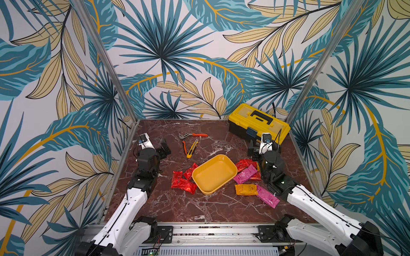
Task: Take the tea bags out of the storage box
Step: Reset both arms
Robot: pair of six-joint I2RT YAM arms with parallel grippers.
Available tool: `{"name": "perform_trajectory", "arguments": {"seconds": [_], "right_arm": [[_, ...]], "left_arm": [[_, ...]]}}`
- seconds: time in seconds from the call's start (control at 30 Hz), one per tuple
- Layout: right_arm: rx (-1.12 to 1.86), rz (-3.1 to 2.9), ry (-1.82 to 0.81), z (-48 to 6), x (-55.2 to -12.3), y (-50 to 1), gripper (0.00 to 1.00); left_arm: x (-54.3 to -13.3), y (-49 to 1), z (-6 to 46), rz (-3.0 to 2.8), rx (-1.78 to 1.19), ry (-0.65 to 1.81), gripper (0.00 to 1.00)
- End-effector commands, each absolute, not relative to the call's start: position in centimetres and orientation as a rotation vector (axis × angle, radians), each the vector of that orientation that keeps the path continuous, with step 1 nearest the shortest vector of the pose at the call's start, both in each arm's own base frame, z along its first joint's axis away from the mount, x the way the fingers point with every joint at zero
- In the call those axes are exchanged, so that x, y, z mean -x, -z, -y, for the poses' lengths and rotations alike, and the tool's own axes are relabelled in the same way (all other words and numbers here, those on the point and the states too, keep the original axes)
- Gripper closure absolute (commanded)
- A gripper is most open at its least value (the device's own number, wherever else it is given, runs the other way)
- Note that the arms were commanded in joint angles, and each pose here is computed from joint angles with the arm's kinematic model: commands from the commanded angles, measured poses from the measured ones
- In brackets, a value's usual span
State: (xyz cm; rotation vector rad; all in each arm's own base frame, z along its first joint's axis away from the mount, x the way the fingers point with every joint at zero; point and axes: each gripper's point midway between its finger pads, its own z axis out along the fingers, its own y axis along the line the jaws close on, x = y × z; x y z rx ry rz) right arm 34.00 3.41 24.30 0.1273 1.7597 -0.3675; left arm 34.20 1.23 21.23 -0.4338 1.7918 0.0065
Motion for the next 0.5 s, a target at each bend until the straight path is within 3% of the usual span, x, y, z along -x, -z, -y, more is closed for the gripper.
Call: {"name": "perform_trajectory", "arguments": {"seconds": [0.0, 0.17, 0.47], "right_arm": [[-0.326, -1.762, 0.419, 0.5, -33.7, -21.1, 0.01], [-0.389, -1.810, 0.542, 3.6, -33.1, -16.5, 0.01], [-0.299, -1.743, 0.375, 3.0, -35.3, -15.0, 0.00]], "left_arm": [[-33.9, -18.9, -3.6, -1.794, 0.415, -0.214, 0.00], [-35.4, -15.7, -3.2, -1.862, 0.298, -0.296, 0.00], [-38.5, -14.5, -2.1, -1.773, 0.146, -0.209, 0.00]]}}
